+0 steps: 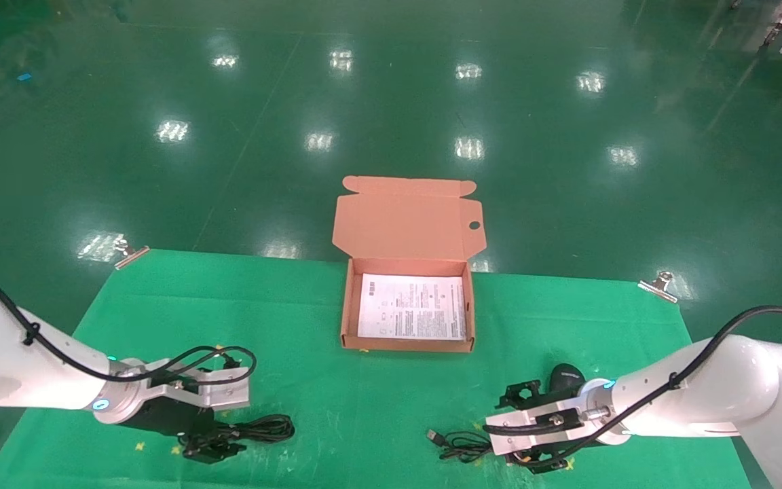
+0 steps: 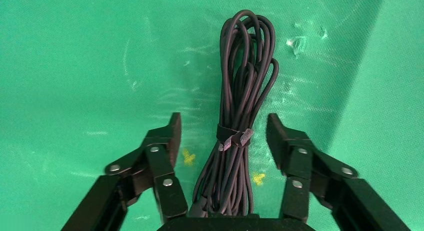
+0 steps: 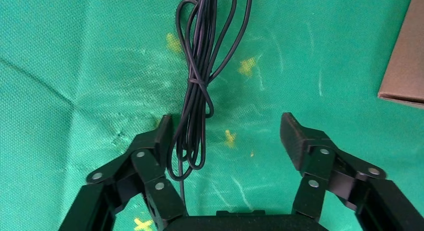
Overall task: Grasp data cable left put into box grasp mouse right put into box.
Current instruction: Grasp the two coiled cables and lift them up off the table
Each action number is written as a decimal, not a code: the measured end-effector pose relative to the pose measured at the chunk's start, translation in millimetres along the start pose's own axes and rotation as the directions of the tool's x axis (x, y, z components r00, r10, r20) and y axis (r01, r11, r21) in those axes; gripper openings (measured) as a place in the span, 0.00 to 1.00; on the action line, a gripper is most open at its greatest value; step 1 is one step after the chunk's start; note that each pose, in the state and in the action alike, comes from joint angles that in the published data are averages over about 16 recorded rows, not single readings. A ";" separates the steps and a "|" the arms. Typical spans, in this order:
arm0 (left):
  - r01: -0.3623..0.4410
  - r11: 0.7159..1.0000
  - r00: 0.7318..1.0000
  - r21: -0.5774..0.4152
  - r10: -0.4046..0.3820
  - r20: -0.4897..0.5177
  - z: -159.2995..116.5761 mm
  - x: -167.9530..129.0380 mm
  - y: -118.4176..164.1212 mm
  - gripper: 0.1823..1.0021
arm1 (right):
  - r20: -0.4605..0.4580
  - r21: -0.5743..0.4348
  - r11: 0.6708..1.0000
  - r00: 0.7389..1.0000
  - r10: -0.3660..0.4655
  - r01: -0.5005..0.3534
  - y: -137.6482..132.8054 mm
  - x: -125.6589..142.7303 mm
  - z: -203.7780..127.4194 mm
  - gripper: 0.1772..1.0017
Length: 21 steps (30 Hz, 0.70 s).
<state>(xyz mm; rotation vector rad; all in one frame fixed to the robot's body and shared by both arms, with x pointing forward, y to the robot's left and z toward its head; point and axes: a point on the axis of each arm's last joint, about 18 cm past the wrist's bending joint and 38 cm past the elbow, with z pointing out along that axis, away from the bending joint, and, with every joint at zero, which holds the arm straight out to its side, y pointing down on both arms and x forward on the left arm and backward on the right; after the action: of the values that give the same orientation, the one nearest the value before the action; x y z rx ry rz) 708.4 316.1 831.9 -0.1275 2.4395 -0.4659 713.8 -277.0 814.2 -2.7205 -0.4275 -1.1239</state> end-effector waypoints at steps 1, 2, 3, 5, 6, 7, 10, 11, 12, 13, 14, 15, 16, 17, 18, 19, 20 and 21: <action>0.000 1.000 1.000 0.000 0.000 0.000 0.0 0.0 0.0 0.80 | 0.000 0.000 1.000 1.000 0.000 0.000 0.0 0.0 -0.1 0.78; 0.000 1.000 1.000 0.000 0.000 0.000 -0.1 0.0 -0.1 0.78 | 0.000 0.000 1.000 1.000 0.000 0.000 -0.1 0.0 -0.1 0.76; -0.001 1.000 1.000 0.000 0.001 0.000 -0.1 0.0 -0.1 0.76 | 0.000 0.000 1.000 1.000 0.000 0.000 -0.1 0.0 -0.2 0.75; -0.001 1.000 1.000 0.000 0.001 0.000 -0.2 0.0 -0.2 0.72 | 0.001 0.001 1.000 1.000 -0.001 0.001 -0.1 -0.1 -0.3 0.71; -0.001 1.000 1.000 0.000 0.001 0.000 -0.2 0.0 -0.2 0.71 | 0.001 0.001 1.000 1.000 -0.001 0.001 -0.1 -0.1 -0.4 0.69; -0.001 1.000 1.000 0.000 0.001 0.000 -0.2 0.0 -0.3 0.69 | 0.001 0.001 1.000 1.000 -0.001 0.001 -0.2 -0.2 -0.4 0.67; -0.002 1.000 1.000 0.000 0.002 0.000 -0.2 0.1 -0.3 0.62 | 0.001 0.001 1.000 1.000 -0.001 0.001 -0.2 -0.2 -0.5 0.60; -0.002 1.000 1.000 0.000 0.002 -0.001 -0.3 0.1 -0.4 0.60 | 0.001 0.002 1.000 1.000 -0.001 0.001 -0.3 -0.2 -0.5 0.58; -0.002 1.000 1.000 0.000 0.002 -0.001 -0.3 0.1 -0.4 0.58 | 0.001 0.002 1.000 1.000 -0.001 0.001 -0.3 -0.3 -0.6 0.55; -0.002 1.000 1.000 0.000 0.002 -0.001 -0.3 0.1 -0.4 0.55 | 0.001 0.002 1.000 1.000 -0.001 0.001 -0.3 -0.3 -0.6 0.52; -0.003 1.000 1.000 0.000 0.003 -0.001 -0.3 0.2 -0.4 0.51 | 0.001 0.002 1.000 1.000 -0.001 0.001 -0.4 -0.3 -0.6 0.50; -0.003 1.000 1.000 0.000 0.003 -0.001 -0.3 0.2 -0.4 0.48 | 0.001 0.002 1.000 1.000 -0.001 0.001 -0.4 -0.3 -0.6 0.47; -0.003 1.000 1.000 0.000 0.003 -0.001 -0.3 0.2 -0.4 0.46 | 0.001 0.002 1.000 1.000 -0.001 0.001 -0.4 -0.3 -0.6 0.45; -0.003 1.000 1.000 0.000 0.003 -0.001 -0.3 0.3 -0.5 0.43 | 0.001 0.002 1.000 1.000 -0.001 0.001 -0.4 -0.3 -0.7 0.42; -0.003 1.000 1.000 0.000 0.003 -0.001 -0.3 0.3 -0.4 0.40 | 0.001 0.002 1.000 1.000 -0.001 0.001 -0.5 -0.3 -0.7 0.39; -0.003 1.000 1.000 0.000 0.003 -0.001 -0.3 0.3 -0.5 0.38 | 0.001 0.002 1.000 1.000 -0.001 0.001 -0.5 -0.3 -0.7 0.36; -0.003 1.000 1.000 0.000 0.003 -0.002 -0.3 0.3 -0.4 0.35 | 0.001 0.002 1.000 1.000 -0.001 0.001 -0.5 -0.3 -0.7 0.33; -0.003 1.000 1.000 0.000 0.003 -0.002 -0.5 0.3 -0.4 0.32 | 0.001 0.003 1.000 1.000 -0.001 0.001 -0.5 -0.3 -0.7 0.29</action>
<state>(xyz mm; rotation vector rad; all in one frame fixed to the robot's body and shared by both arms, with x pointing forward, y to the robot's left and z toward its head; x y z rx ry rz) 707.9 315.8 832.2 -0.1231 2.4411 -0.4646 712.9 -276.8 814.5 -2.7192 -0.4309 -1.1213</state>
